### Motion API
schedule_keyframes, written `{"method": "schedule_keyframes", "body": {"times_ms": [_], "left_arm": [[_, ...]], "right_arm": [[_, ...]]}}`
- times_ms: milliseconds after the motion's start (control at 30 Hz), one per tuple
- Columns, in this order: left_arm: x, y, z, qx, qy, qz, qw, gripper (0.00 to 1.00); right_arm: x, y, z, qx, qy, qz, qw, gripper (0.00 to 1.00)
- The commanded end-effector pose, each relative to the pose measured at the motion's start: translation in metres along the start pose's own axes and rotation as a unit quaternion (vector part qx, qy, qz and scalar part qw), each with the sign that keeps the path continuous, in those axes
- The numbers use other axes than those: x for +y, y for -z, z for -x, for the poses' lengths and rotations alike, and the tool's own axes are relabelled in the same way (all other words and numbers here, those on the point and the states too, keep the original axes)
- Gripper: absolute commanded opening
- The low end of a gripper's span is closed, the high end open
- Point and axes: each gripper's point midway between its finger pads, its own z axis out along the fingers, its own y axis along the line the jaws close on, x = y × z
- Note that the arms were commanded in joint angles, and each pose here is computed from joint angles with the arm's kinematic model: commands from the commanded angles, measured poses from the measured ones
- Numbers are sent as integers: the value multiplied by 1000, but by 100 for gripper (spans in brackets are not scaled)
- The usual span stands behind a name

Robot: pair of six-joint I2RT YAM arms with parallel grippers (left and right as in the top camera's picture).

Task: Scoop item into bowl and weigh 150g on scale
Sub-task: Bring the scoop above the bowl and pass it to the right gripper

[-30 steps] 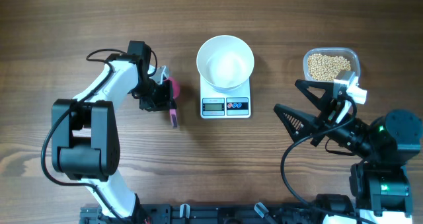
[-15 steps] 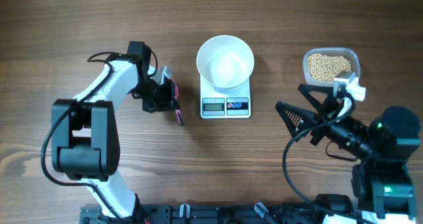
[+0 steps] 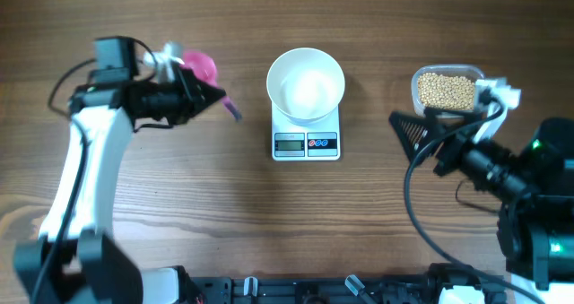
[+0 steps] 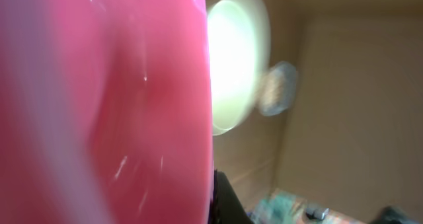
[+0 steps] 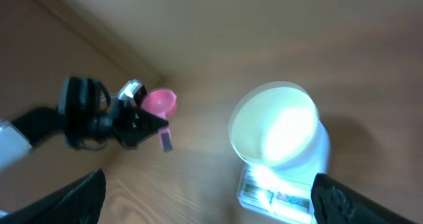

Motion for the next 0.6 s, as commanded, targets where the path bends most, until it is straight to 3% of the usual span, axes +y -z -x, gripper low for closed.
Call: {"method": "schedule_keyframes", "body": {"times_ms": [0,133,267,367,433,567], "left_arm": [[-61,18,-6,-4,44,-89,995,4],[-111,11,-11,-3,31,-141,990,4],[-156,4,-15,5,10,-196,980,4],[-188,10,-8,-22,-11,-240,970,4],[-203,14,4,-59,-7,-259,964,4],[-209,5,12,-98,44,-257,960,4]], "right_arm": [[32,-4,22,-5,-66,90,994,100],[46,-18,28,32,-113,160,980,100],[40,-35,23,101,-257,182,944,100],[27,-50,17,142,-364,167,905,82],[25,-57,17,151,-370,169,901,70],[42,-66,26,136,-332,199,912,71]]}}
